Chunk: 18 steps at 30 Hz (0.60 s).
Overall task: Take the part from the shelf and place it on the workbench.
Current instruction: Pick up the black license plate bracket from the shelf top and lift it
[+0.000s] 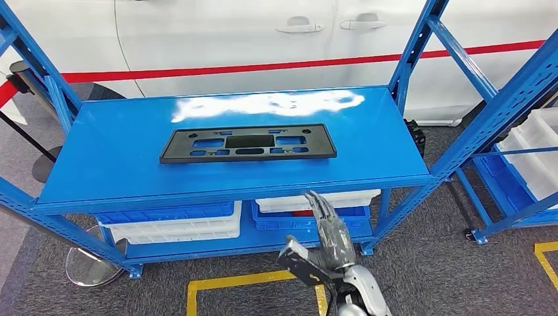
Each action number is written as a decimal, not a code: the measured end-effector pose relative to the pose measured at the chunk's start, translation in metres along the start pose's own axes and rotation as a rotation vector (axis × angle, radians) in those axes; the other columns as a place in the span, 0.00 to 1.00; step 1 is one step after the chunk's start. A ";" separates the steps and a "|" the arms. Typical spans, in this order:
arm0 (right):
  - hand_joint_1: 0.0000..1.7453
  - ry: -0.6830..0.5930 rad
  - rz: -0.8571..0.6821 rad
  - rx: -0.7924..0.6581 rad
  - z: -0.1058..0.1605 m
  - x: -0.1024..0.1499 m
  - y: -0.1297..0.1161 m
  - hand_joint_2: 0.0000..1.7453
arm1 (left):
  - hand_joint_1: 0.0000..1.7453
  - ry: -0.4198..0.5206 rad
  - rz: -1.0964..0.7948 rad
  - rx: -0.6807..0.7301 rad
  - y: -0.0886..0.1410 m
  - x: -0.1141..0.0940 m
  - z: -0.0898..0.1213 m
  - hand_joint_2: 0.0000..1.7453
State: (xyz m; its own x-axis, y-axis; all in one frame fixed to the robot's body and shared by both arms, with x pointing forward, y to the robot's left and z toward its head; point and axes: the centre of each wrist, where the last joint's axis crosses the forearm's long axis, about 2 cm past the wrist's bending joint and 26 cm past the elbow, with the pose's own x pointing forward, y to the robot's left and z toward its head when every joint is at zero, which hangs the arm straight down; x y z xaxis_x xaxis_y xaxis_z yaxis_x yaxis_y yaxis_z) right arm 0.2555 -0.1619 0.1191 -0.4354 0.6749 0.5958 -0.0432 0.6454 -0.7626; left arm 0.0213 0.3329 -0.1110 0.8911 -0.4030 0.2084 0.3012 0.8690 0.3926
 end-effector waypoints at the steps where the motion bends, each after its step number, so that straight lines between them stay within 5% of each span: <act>1: 0.00 0.002 0.023 -0.006 -0.008 -0.002 -0.004 0.00 | 0.00 -0.002 -0.004 0.001 0.001 0.000 0.000 0.00; 7: 0.00 0.012 0.081 -0.058 -0.031 -0.009 -0.020 0.00 | 0.00 -0.001 -0.012 -0.001 0.005 -0.003 -0.001 0.00; 11: 0.00 0.000 0.121 -0.107 -0.036 -0.009 -0.029 1.00 | 0.00 0.000 -0.013 -0.007 0.005 -0.003 -0.001 0.00; 18: 0.00 -0.045 0.561 -0.099 -0.045 -0.004 -0.031 1.00 | 0.00 -0.018 -0.036 -0.010 0.006 -0.002 -0.002 0.00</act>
State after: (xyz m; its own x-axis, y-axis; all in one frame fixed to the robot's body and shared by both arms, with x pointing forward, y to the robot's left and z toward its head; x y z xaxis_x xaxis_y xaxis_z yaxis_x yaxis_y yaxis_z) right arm 0.2993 -0.1685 0.1513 -0.4050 0.9096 0.0932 0.2894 0.2242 -0.9306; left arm 0.0217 0.3393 -0.1106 0.8736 -0.4388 0.2105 0.3362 0.8568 0.3910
